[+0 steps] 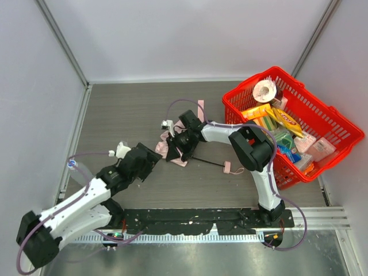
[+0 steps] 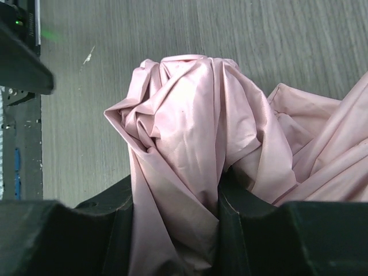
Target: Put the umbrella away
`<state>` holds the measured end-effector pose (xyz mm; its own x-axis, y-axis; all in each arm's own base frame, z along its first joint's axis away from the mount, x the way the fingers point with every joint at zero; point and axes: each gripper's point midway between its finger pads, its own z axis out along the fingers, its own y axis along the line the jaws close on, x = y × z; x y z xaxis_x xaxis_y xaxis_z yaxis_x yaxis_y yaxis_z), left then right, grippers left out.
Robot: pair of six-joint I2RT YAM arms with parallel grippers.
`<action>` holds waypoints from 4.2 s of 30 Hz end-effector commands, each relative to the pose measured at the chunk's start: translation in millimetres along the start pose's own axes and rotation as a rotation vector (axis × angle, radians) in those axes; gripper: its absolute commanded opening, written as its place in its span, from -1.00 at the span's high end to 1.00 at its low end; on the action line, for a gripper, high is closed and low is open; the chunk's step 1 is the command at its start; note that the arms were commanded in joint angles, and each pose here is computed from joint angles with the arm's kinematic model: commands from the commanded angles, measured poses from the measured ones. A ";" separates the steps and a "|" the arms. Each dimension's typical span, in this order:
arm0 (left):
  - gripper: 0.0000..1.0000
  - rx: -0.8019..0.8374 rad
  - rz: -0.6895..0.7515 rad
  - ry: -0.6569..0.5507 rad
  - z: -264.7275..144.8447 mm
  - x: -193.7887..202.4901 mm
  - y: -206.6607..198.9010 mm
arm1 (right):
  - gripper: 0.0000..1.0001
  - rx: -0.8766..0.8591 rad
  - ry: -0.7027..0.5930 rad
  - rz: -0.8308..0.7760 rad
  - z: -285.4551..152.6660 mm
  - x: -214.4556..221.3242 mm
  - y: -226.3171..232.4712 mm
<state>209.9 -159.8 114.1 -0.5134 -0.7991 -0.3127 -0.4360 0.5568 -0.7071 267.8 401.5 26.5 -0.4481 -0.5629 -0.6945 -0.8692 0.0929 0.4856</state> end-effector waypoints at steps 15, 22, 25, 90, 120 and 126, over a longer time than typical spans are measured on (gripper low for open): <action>-0.94 0.014 -0.237 -0.142 76.2 -18.1 -39.5 | 0.99 -0.007 0.237 0.336 8.8 112.8 13.8; -0.92 0.061 -0.275 -0.159 86.1 -21.0 -29.2 | 0.99 0.010 0.231 0.323 6.9 109.7 13.5; -0.86 0.056 -0.289 -0.111 94.7 -9.9 -24.2 | 0.99 0.026 0.237 0.312 7.4 109.6 12.6; 1.00 -0.374 -0.121 0.173 100.2 44.4 65.0 | -0.59 1.088 -0.066 -0.586 -52.6 2.1 31.8; -0.99 -0.196 -0.004 0.061 104.9 18.1 60.4 | 0.99 0.237 0.001 0.218 2.0 105.1 22.4; -0.99 -0.263 0.023 0.006 112.8 10.4 76.3 | 0.99 0.103 -0.025 0.298 1.2 98.5 27.4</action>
<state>294.6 -188.5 49.4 -0.4647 -0.8571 -0.2222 -0.4903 0.4580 -0.7415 271.5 387.9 46.6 -0.3772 -0.3123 -0.8719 -0.9121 0.2888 0.2911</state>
